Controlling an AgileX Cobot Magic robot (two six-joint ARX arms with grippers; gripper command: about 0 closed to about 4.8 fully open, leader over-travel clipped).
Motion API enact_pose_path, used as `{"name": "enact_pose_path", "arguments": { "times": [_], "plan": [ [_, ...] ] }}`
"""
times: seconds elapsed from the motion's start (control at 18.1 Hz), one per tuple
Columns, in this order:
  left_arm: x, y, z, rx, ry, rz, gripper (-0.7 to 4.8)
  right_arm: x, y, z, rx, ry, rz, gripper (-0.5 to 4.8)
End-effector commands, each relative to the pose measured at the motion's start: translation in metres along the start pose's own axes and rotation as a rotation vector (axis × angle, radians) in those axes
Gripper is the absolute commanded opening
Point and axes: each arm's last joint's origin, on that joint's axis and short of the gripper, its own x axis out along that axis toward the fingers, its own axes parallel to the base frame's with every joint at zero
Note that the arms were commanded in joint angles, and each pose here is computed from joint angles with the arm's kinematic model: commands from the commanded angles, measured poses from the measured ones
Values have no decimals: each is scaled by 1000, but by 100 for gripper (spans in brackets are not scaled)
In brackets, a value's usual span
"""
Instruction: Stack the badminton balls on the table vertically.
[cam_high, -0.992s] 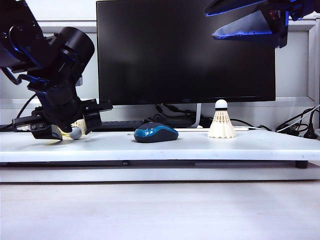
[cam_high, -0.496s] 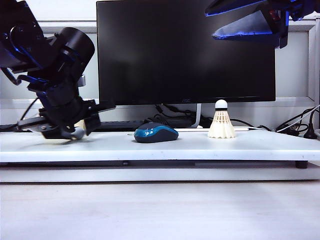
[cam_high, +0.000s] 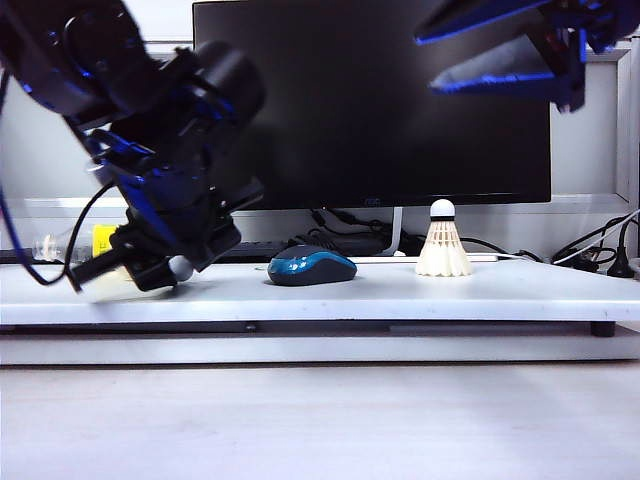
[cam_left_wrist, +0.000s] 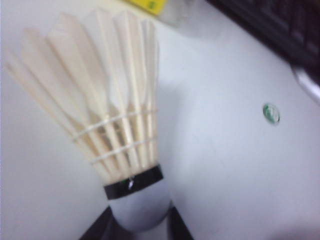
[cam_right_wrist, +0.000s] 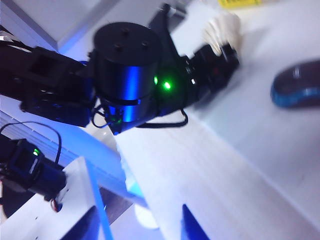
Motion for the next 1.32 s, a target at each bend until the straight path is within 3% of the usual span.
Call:
{"name": "enact_pose_path", "arguments": {
  "times": [0.06,0.22,0.33,0.44,0.5,0.55,0.66,0.72,0.77,0.88,0.94,0.99,1.1,1.32],
  "plan": [
    [0,5,-6,-71,19,40,163,0,1,-1,12,6,4,210],
    [-1,-14,4,-89,7,-15,238,4,5,-2,5,22,24,210],
    [-3,-32,13,-31,4,-95,247,9,9,-3,-3,34,28,210],
    [-8,-57,28,75,-16,-186,253,11,11,-4,-3,44,26,210],
    [-12,-72,39,148,-28,-238,291,11,11,-4,-1,47,26,210],
    [-16,-81,46,204,-43,-270,323,11,11,-5,1,48,20,210],
    [-22,-92,57,304,-50,-310,323,11,10,-5,5,50,8,210],
    [-24,-95,60,413,-63,-317,323,11,10,-6,11,56,7,210],
    [-25,-97,66,626,-87,-333,323,11,10,-7,18,64,5,210],
    [-23,-95,79,1205,-77,-462,322,11,9,-10,30,87,-19,210],
    [-22,-91,87,1345,-58,-424,322,11,8,-12,29,96,-32,210],
    [-19,-89,92,1389,-42,-388,322,11,8,-13,31,101,-44,210],
    [-7,-79,107,1398,-3,-341,323,11,7,-15,39,109,-62,210],
    [2,-61,109,2056,42,-351,322,10,6,-19,65,136,-67,210]
  ]
}}
